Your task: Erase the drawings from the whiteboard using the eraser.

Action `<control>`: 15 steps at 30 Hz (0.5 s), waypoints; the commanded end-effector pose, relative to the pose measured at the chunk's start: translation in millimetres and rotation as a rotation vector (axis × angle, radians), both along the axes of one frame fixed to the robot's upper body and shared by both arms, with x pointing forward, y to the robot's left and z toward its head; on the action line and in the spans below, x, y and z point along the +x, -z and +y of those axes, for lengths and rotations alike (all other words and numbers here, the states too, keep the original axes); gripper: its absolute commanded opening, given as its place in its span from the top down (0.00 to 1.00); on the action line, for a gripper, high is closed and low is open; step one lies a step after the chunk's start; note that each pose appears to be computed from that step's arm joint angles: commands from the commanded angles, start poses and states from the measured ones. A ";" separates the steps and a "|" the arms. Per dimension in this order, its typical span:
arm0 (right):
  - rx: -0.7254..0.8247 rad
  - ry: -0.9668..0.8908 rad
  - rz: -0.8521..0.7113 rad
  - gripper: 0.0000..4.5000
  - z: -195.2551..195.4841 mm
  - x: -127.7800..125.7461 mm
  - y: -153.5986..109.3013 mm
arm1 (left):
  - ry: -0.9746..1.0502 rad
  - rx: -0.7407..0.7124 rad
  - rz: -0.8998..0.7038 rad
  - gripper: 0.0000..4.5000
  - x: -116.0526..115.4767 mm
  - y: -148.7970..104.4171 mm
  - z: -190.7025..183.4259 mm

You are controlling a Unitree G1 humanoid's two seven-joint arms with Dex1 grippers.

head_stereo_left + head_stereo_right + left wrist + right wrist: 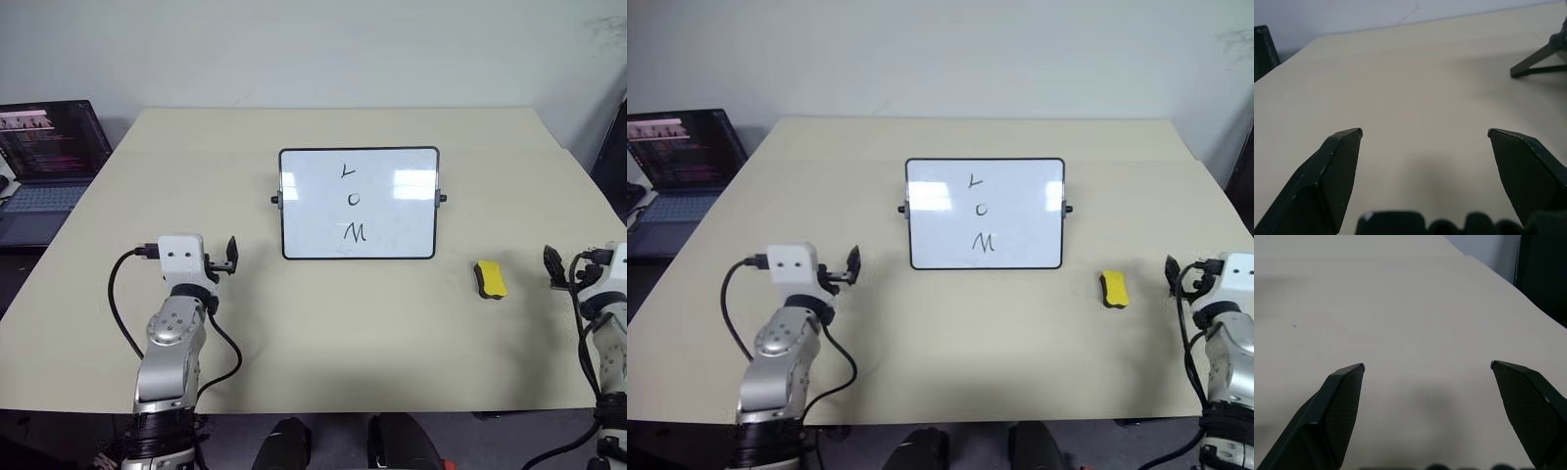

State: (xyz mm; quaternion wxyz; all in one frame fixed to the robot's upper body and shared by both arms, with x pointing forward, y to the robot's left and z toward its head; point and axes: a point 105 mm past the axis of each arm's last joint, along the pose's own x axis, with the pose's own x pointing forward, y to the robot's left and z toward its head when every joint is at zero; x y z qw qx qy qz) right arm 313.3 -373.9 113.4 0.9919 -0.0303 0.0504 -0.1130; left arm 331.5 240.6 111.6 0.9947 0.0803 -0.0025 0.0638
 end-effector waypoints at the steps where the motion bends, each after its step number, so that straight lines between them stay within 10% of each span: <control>1: -0.005 0.036 0.000 0.01 -9.2 -4.9 -13.5 | -0.014 -0.012 -0.044 0.00 -0.2 -11.2 2.7; 15: -0.001 -0.167 -0.202 0.01 51.7 12.0 -41.1 | 0.223 -0.007 -0.057 0.00 -0.9 -34.8 7.8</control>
